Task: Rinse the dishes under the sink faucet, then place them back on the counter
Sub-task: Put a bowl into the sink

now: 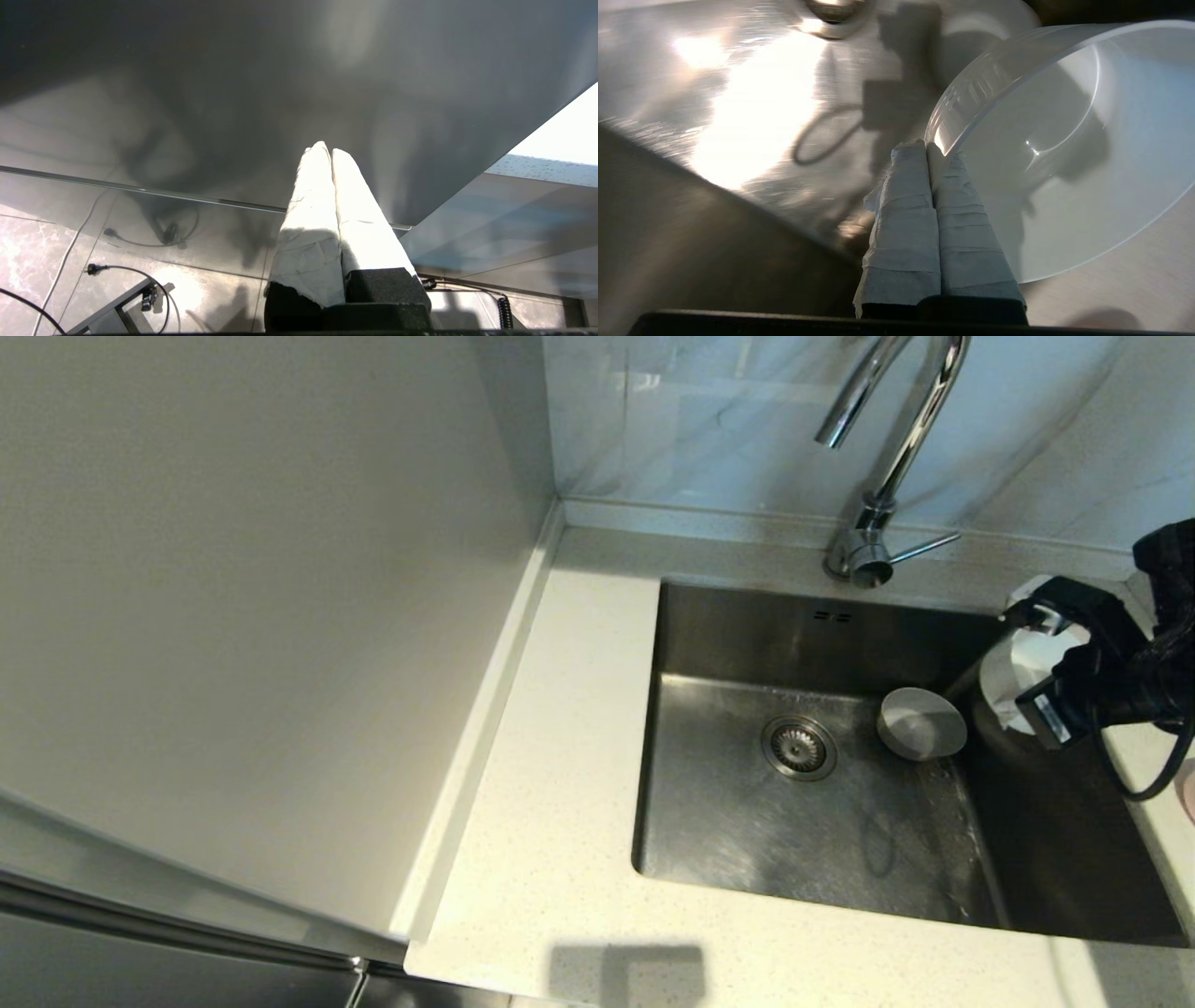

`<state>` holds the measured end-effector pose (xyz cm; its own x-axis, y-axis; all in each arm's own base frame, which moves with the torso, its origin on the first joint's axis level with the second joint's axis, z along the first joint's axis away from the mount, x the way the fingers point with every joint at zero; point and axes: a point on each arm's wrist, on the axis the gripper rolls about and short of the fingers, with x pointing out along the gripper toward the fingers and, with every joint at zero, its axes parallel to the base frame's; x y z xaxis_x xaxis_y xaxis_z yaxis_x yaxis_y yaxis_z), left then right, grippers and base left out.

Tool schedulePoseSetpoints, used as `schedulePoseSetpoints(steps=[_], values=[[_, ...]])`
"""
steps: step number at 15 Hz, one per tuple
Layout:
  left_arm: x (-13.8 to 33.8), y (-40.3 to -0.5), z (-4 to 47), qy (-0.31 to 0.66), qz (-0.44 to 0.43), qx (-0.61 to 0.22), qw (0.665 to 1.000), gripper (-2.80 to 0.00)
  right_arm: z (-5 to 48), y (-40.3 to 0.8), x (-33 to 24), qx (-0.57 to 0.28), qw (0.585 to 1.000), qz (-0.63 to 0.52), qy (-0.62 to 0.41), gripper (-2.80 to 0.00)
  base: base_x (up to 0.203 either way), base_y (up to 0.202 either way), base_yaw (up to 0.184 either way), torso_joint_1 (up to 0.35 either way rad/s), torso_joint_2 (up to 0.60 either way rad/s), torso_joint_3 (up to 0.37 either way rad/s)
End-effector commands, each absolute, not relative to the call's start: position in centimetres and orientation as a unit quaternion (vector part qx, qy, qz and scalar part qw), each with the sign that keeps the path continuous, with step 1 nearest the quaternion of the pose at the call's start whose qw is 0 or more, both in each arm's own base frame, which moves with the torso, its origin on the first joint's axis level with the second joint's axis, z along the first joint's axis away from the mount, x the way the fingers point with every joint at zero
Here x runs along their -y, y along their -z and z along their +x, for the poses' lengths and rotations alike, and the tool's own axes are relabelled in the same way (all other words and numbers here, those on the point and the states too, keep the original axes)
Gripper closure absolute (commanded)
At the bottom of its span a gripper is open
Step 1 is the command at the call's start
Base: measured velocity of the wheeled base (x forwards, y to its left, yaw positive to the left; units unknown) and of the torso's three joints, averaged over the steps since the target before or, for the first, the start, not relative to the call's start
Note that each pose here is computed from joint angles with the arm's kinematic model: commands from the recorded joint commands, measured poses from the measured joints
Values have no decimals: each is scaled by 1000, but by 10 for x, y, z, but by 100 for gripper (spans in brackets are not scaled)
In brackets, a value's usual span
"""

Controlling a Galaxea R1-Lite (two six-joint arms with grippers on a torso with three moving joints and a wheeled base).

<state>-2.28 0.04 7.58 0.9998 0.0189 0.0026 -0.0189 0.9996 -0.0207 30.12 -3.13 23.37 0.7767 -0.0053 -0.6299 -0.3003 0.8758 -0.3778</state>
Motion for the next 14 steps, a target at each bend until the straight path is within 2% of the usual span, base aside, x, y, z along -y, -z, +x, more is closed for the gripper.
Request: schedulePoseSetpoints(steps=[1, 5, 10, 14], values=[[0, -76, -23, -10, -11, 3, 1000, 0, 277, -222, -1, -311, 906, -255, -130, 0, 0, 0, 0, 0, 0, 0], [0, -76, -23, -10, -11, 3, 1000, 0, 281, -179, -30, -320, 889, -274, -180, 0, 0, 0, 0, 0, 0, 0], [0, -76, -23, -10, -11, 3, 1000, 0, 310, -113, -34, -355, 870, -280, -198, 0, 0, 0, 0, 0, 0, 0], [0, -76, -23, -9, -11, 3, 1000, 0, 334, -70, -36, -355, 870, -283, -193, 0, 0, 0, 0, 0, 0, 0]])
